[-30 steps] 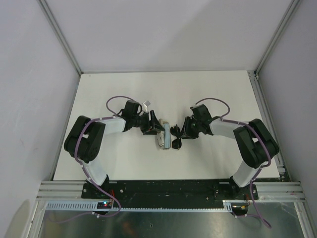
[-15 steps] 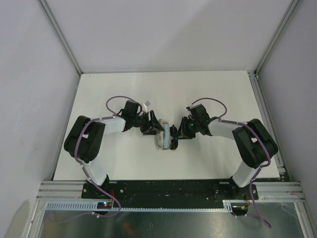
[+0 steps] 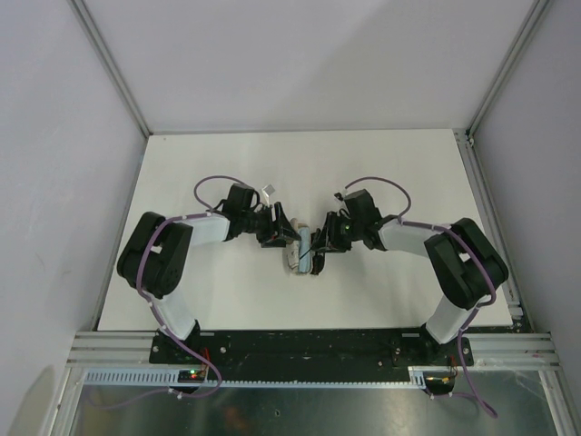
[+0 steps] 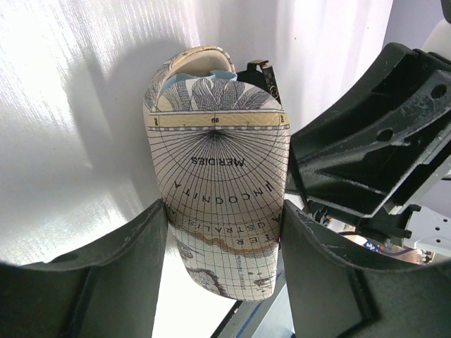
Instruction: Organize the sunglasses
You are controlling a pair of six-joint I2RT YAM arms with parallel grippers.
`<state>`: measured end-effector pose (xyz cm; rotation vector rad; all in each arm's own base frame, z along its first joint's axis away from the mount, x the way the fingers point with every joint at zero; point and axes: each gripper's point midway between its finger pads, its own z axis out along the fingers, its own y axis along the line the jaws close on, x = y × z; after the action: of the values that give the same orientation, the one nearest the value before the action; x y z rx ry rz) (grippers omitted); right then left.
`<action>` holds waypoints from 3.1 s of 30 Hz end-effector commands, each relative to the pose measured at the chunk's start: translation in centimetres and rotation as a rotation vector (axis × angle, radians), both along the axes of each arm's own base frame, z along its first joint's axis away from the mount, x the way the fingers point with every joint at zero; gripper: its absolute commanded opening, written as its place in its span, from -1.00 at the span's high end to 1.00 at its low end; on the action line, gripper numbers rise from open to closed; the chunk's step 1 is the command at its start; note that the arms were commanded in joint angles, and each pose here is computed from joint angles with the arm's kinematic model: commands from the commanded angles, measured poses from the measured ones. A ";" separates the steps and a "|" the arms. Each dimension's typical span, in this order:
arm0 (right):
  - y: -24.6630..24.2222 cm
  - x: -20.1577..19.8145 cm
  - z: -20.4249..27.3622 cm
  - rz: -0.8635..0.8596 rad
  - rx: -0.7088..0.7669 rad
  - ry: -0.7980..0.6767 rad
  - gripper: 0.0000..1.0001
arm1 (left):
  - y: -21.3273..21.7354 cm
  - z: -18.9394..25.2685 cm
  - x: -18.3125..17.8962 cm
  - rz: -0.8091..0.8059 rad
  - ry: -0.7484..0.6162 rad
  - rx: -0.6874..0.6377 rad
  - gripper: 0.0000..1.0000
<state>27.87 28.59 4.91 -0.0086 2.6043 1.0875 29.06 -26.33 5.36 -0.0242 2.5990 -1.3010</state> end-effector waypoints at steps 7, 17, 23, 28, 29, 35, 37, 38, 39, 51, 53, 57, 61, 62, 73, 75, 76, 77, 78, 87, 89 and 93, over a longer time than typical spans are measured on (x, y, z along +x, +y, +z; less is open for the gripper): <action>1.0 1.1 1.7 -0.007 0.024 -0.051 0.37 | 1.6 -2.8 -1.1 -0.009 0.026 0.116 -0.01; -3.7 0.2 0.6 -0.062 -0.118 -0.022 0.29 | 1.6 -2.7 -1.2 -0.009 0.025 0.116 -0.01; -5.0 0.2 1.7 -0.084 -0.045 -0.045 0.19 | 1.6 -2.6 -1.1 -0.009 0.024 0.115 -0.01; -3.2 0.8 3.5 -0.041 0.077 -0.098 0.09 | 1.6 -2.6 -1.1 -0.008 0.022 0.116 -0.01; -2.8 0.9 3.6 -0.032 0.096 -0.099 0.09 | 1.6 -2.6 -1.1 -0.009 0.022 0.115 -0.01; -0.8 1.0 3.3 0.009 0.168 -0.096 0.10 | 1.7 -2.6 -1.2 -0.007 0.021 0.118 -0.01; -0.4 1.0 2.9 0.017 0.170 -0.088 0.10 | 1.7 -2.6 -1.2 -0.008 0.022 0.118 -0.01; -0.2 1.0 2.6 0.021 0.165 -0.081 0.11 | 1.7 -2.6 -1.3 -0.008 0.024 0.119 -0.01; -0.1 1.0 2.4 0.022 0.159 -0.077 0.12 | 1.8 -2.7 -1.3 -0.008 0.025 0.120 -0.01; -0.1 1.1 0.5 0.013 0.123 -0.051 0.27 | 1.7 -2.6 -1.2 -0.010 0.022 0.118 -0.01; 0.1 1.2 0.4 0.017 0.127 -0.050 0.31 | 1.7 -2.5 -1.2 -0.011 0.021 0.117 -0.01; 0.5 1.2 0.0 0.027 0.129 -0.044 0.36 | 1.6 -2.5 -1.1 -0.013 0.019 0.118 0.00; 0.8 1.1 0.0 0.035 0.138 -0.041 0.46 | 1.7 -2.5 -1.1 -0.012 0.020 0.120 0.00; 0.9 1.1 0.0 0.037 0.142 -0.042 0.53 | 1.7 -2.5 -1.1 -0.012 0.019 0.120 0.00; 1.0 1.1 0.8 0.044 0.145 -0.039 0.99 | 1.7 -2.6 -1.1 -0.013 0.021 0.122 0.00; -0.1 1.7 1.2 0.007 0.102 -0.057 1.00 | 1.7 -2.5 -1.0 -0.011 0.019 0.122 0.00; -0.9 2.0 1.4 -0.006 0.070 -0.066 1.00 | 1.7 -2.5 -1.0 -0.011 0.019 0.122 0.00; -1.6 2.6 1.7 -0.029 0.032 -0.084 1.00 | 1.7 -2.5 -1.0 -0.011 0.019 0.121 0.00; -2.7 2.6 1.5 -0.045 -0.023 -0.073 1.00 | 1.8 -2.5 -1.0 -0.010 0.019 0.122 0.00; -11.6 3.9 1.7 -0.183 -0.590 -0.116 1.00 | 1.8 -2.6 -1.2 -0.009 0.019 0.125 0.00; -13.2 4.0 2.2 -0.198 -0.730 -0.151 1.00 | 1.9 -2.5 -1.2 -0.008 0.018 0.126 0.00; -15.4 4.1 3.2 -0.205 -1.007 -0.213 1.00 | 1.9 -2.6 -1.2 -0.009 0.018 0.126 0.01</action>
<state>32.02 17.89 6.30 0.0119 2.6456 0.1808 28.96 -26.18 5.35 -0.0211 2.6071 -1.3017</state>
